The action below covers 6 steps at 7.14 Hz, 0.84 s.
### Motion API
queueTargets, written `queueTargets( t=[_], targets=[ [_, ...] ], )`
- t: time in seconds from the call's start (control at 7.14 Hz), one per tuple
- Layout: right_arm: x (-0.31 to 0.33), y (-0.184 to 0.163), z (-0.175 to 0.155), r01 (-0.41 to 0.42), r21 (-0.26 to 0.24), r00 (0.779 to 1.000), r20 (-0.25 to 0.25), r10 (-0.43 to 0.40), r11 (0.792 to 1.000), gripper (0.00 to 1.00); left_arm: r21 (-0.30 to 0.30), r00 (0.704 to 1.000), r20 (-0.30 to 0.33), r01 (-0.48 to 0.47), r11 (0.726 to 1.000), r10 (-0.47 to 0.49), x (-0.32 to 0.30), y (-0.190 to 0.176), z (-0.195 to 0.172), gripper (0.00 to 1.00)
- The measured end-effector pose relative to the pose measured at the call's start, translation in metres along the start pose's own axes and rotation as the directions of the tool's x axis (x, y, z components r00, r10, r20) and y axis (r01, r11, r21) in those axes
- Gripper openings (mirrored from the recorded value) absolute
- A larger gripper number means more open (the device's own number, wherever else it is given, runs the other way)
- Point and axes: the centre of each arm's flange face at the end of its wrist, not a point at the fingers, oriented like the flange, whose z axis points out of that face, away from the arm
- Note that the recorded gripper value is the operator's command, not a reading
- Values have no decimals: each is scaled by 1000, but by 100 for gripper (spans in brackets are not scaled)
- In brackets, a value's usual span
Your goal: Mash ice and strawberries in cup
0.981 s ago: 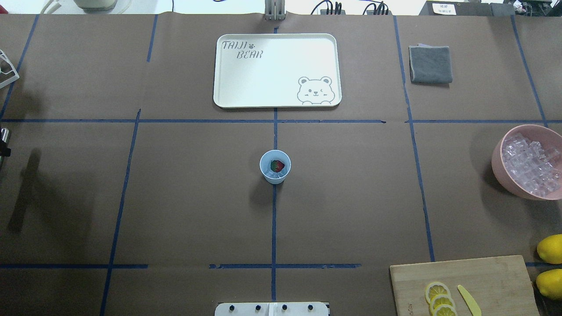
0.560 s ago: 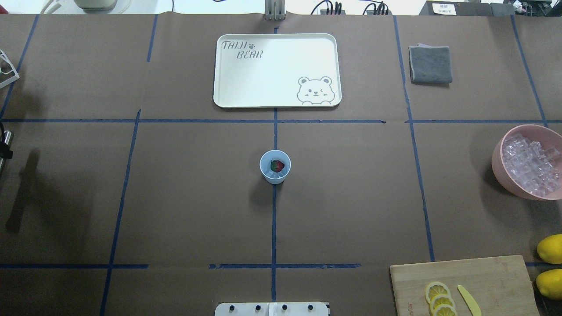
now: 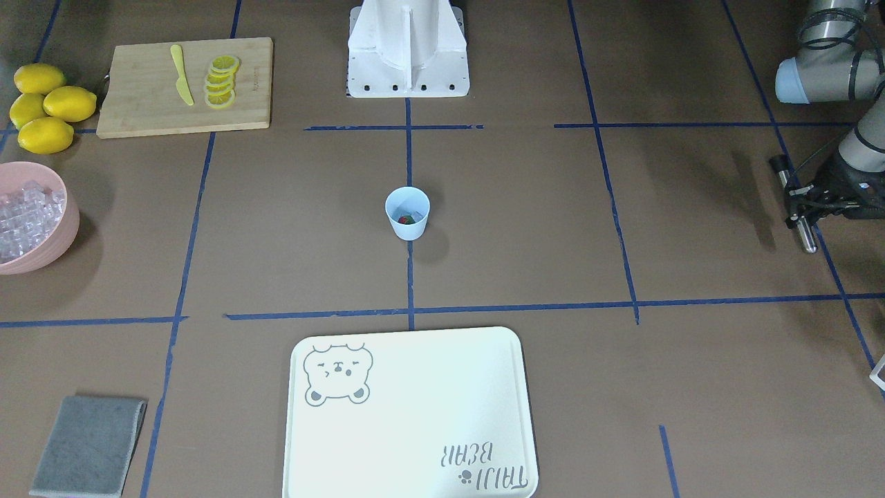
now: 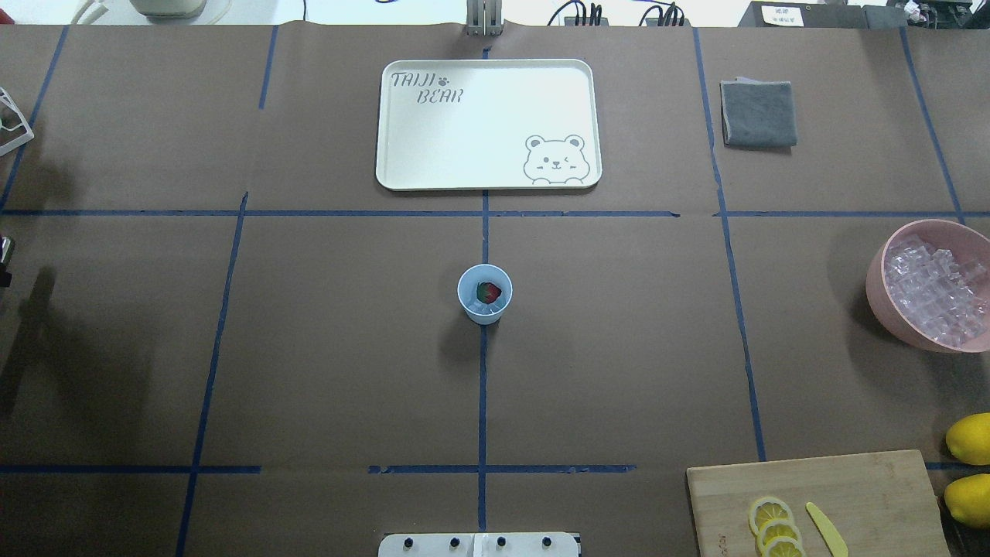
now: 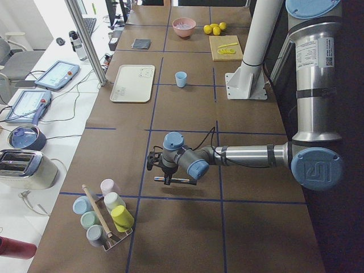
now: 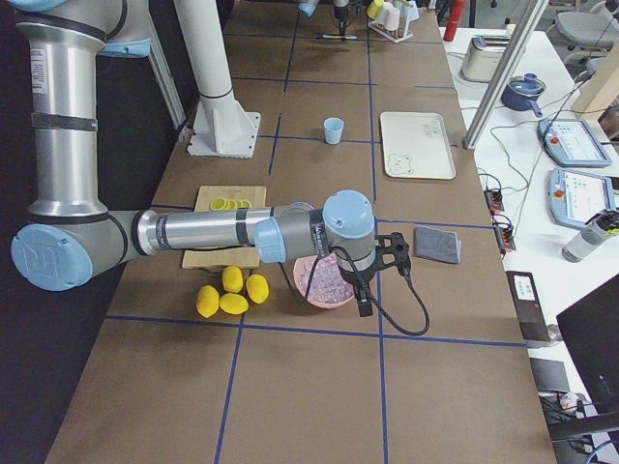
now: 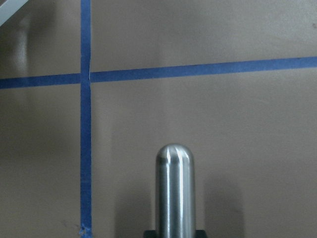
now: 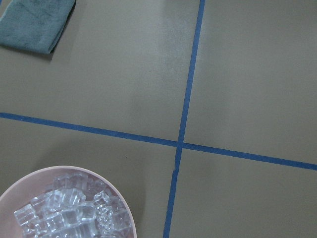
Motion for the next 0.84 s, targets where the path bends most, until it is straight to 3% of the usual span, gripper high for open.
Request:
queueTargets(
  t=[0.14,0.28,0.84],
  targets=[
    [-1,0,-1,1,1,1000,0,-1,1000,100,-1,1000,1,0,1000,0,-1,1,0,30],
    [-1,0,-1,2,2,1000,0,-2,1000,100,-1,1000,1,1,1000,-1,-1,1,0,99],
    [1,4,1,0,-2,1000,-2,0,1000,100,-1,1000,1,0,1000,0,-4,5,-1,100]
  ],
)
